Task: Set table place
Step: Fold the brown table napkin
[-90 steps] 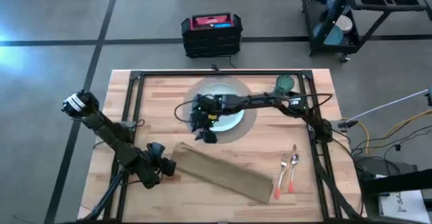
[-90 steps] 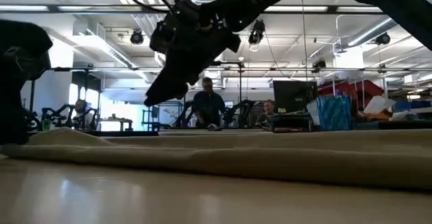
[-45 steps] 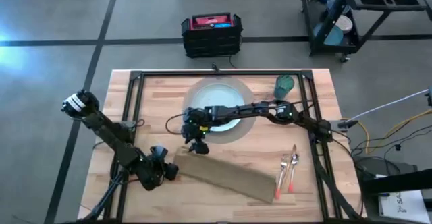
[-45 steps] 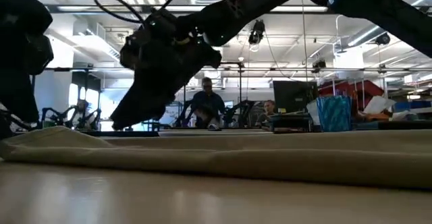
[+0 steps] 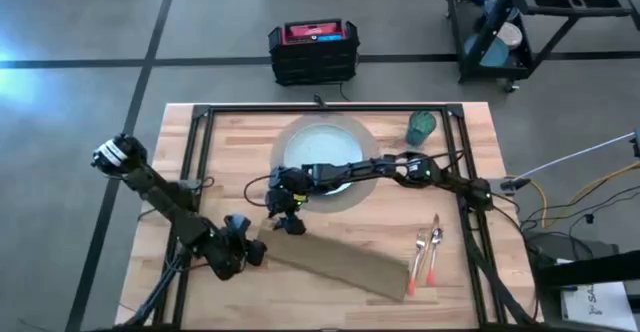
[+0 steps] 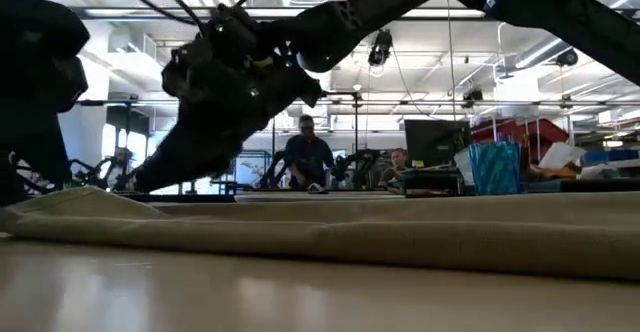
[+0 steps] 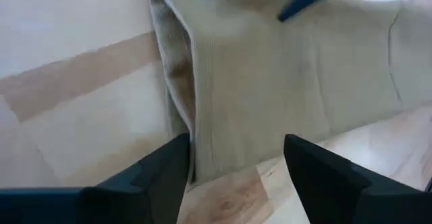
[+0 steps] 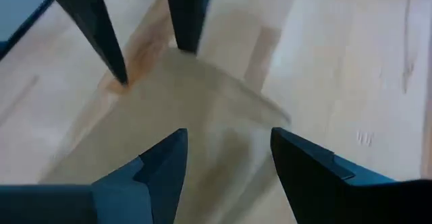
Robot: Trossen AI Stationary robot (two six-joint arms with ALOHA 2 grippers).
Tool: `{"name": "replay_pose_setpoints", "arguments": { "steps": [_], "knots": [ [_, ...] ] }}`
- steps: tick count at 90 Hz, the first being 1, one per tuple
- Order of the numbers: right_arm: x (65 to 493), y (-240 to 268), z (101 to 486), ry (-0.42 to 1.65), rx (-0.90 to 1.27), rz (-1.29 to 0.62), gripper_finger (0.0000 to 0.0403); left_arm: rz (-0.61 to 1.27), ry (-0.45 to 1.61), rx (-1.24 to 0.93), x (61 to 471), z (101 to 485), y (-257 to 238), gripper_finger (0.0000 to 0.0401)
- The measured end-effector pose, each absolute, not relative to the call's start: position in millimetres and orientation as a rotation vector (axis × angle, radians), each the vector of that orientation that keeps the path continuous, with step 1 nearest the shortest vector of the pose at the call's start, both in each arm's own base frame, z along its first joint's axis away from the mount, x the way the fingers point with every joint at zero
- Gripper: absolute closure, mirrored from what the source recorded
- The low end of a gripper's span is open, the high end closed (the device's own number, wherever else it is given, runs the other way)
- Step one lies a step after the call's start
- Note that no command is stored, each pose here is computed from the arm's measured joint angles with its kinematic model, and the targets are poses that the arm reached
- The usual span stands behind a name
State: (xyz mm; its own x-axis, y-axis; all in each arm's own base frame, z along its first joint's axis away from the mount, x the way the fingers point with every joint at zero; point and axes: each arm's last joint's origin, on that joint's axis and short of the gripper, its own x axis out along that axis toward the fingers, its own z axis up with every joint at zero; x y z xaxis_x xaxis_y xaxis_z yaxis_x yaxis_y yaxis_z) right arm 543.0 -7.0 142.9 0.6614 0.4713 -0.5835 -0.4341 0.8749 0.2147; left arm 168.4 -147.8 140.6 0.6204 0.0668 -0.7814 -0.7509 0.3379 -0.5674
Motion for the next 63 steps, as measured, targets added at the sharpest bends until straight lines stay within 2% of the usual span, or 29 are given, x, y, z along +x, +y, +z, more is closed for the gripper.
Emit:
{"name": "replay_pose_setpoints", "arguments": {
  "steps": [19,45,63],
  "knots": [
    [543,-10,138,0.683,0.035,0.484,0.0200,0.565,0.726,-1.112,173,142,-148,0.0176],
    [547,-10,105,0.730,0.088,0.491,0.0162,0.564,0.727,-1.117,173,142,-148,0.0178],
    [545,-10,103,0.760,0.092,0.481,0.0186,0.559,0.744,-1.119,173,142,-149,0.0187]
  ]
}}
